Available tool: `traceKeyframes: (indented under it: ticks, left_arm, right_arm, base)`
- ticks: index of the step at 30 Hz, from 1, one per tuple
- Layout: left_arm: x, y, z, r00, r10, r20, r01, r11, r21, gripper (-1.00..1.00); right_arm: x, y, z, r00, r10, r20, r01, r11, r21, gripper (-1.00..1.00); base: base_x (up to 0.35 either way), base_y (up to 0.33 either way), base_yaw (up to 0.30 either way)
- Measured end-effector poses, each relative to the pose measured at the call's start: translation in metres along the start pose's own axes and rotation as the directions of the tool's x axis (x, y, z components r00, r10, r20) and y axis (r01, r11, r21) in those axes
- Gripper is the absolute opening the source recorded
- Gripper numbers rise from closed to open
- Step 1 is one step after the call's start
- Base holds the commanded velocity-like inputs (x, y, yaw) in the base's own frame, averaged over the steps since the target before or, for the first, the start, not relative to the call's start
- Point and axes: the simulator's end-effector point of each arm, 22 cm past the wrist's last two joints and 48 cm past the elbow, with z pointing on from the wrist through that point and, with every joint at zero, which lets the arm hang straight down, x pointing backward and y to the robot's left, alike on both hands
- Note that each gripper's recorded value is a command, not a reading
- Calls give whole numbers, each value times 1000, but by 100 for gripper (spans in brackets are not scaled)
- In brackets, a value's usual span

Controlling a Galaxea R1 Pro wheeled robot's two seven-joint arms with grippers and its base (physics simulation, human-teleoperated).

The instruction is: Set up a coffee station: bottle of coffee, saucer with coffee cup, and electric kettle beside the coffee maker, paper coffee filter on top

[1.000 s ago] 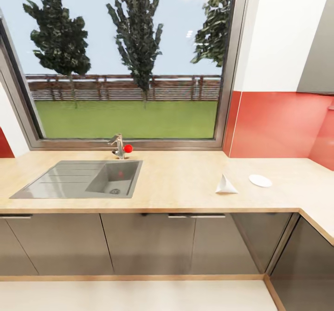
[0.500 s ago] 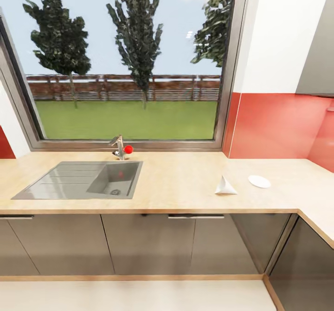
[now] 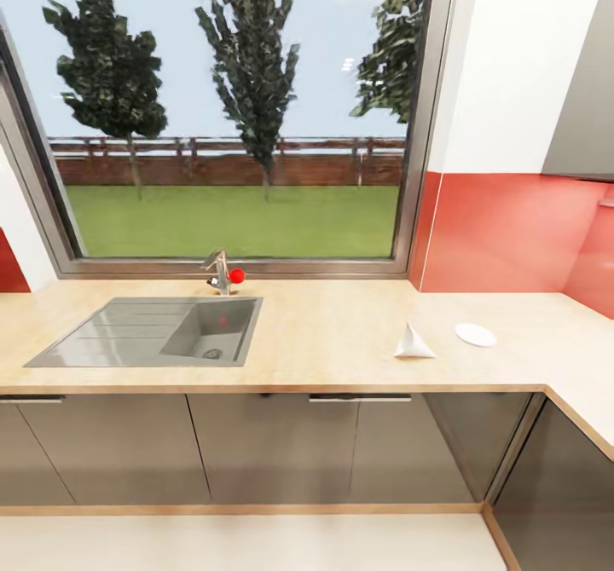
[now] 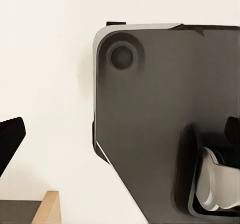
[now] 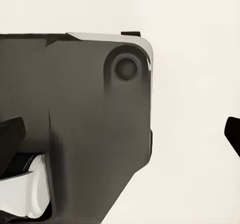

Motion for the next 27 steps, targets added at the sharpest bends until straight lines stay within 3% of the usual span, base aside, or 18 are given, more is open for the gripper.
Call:
traceKeyframes:
  ticks: [27]
  left_arm:
    - [1, 2, -3, 1000, -2, 1, 2, 1000, -3, 100]
  right_arm:
    - [2, 0, -3, 1000, 0, 1, 0, 1000, 0, 100]
  base:
    - [0, 0, 0]
